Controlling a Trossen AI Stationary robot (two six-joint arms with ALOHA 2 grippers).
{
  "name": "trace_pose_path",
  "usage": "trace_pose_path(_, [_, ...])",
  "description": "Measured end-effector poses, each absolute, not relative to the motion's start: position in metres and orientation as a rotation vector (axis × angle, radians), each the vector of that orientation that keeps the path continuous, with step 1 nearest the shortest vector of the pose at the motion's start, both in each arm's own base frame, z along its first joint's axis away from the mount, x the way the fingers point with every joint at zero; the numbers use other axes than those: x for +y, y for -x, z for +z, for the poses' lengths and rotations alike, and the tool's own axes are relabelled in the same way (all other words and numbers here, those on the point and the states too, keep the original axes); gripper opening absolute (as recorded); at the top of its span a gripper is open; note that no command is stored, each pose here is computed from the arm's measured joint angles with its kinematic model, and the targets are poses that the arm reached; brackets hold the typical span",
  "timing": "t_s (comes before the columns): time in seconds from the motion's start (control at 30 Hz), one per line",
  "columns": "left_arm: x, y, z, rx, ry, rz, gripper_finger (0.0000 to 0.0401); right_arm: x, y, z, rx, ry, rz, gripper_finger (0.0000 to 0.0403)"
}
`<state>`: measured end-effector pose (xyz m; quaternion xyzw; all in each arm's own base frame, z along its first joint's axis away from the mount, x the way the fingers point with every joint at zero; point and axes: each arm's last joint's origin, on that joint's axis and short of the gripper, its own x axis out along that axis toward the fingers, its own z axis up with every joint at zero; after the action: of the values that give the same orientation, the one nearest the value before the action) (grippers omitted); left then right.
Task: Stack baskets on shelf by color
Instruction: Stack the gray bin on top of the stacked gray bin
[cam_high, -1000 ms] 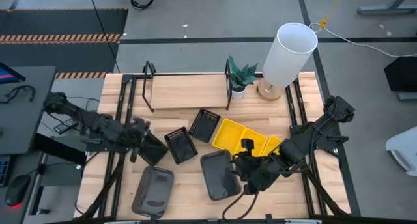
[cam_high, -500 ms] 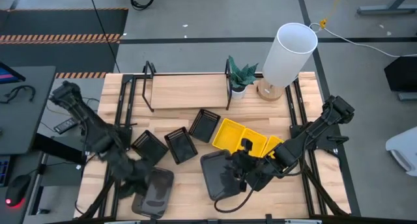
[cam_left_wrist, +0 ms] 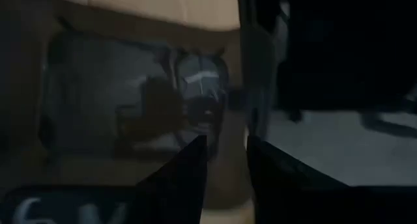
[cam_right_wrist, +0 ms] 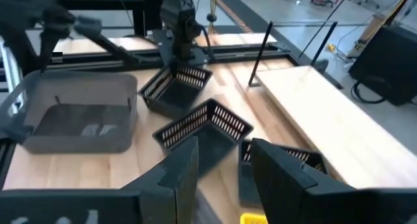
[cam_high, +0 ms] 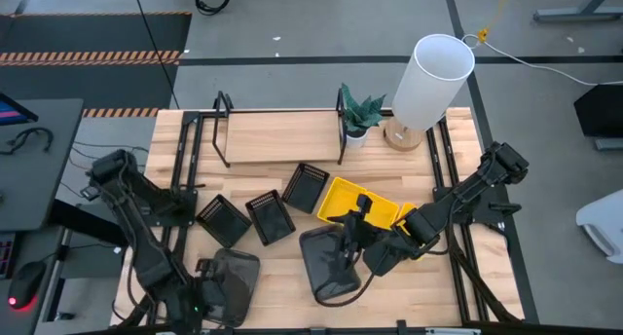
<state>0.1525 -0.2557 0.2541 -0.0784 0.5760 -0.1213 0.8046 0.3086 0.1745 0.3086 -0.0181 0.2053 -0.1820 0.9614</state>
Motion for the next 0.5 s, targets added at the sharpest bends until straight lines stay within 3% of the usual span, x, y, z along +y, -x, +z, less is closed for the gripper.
trace_pose_path(0.3, [-0.269,-0.173,0.243,1.19,0.245,-0.302,0.0122,0.158,-0.319,0.31,0.423,0.063,-0.39,0.0146])
trace_pose_path(0.5, [-0.282,-0.17,0.249,1.134,0.325,-0.392,0.0186,0.149,-0.324,0.31,0.418,0.037,-0.408,0.0146])
